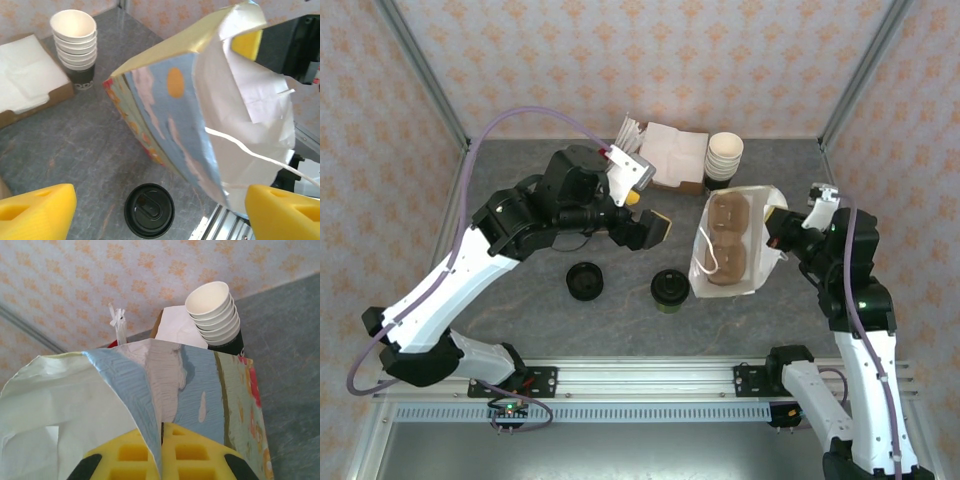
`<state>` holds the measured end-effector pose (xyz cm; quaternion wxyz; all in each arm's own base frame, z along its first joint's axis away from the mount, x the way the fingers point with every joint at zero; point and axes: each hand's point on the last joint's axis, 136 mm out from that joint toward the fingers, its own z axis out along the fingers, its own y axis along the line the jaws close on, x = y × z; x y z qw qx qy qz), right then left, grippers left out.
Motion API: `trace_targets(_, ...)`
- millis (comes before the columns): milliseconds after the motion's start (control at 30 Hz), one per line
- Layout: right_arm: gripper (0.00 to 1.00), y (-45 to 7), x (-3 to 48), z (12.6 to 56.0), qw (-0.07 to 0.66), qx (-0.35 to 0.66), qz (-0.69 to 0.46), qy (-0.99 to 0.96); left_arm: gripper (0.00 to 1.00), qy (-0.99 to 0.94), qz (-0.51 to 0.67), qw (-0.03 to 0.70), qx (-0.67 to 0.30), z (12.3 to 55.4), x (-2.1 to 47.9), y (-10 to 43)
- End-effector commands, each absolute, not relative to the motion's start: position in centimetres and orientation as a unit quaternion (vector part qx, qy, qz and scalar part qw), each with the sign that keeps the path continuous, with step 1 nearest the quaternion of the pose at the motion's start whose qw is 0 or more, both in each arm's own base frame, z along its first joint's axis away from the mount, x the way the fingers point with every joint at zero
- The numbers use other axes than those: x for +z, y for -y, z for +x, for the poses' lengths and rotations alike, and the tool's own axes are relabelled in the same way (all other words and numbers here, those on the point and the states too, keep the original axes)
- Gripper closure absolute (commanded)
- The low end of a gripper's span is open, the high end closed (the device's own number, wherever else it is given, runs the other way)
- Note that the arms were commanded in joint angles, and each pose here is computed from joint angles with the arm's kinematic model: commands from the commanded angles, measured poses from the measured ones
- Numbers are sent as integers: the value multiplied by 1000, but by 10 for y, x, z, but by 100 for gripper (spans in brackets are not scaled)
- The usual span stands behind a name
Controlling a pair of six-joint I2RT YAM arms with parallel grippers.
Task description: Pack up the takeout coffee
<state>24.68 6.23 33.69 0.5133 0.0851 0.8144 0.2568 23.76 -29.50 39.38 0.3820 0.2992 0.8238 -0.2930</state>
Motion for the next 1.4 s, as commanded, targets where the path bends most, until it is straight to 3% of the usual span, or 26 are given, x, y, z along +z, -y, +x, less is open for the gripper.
trace_targets(0, 100, -55, 335, 249, 510, 283, 159, -797, 13, -815, 302, 367, -331, 231, 403, 319)
trace_targets(267, 100, -48, 299, 249, 458, 304, 262, -793, 23, -816, 307, 333, -358, 191, 415, 393)
trace_targets(500, 100, -44, 286, 245, 428, 311, 318, -787, 36, -843, 270, 263, -385, 176, 384, 450)
trace_targets(800, 100, -48, 281, 240, 413, 328, 330, -783, 56, -896, 202, 231, -322, 207, 319, 460)
trace_targets(1033, 100, -42, 273, 226, 411, 307, 332, -792, 61, -923, 176, 224, -258, 244, 274, 454)
trace_targets(1367, 100, -52, 242, 222, 367, 304, 318, -820, 56, -936, 209, 236, -157, 279, 233, 443)
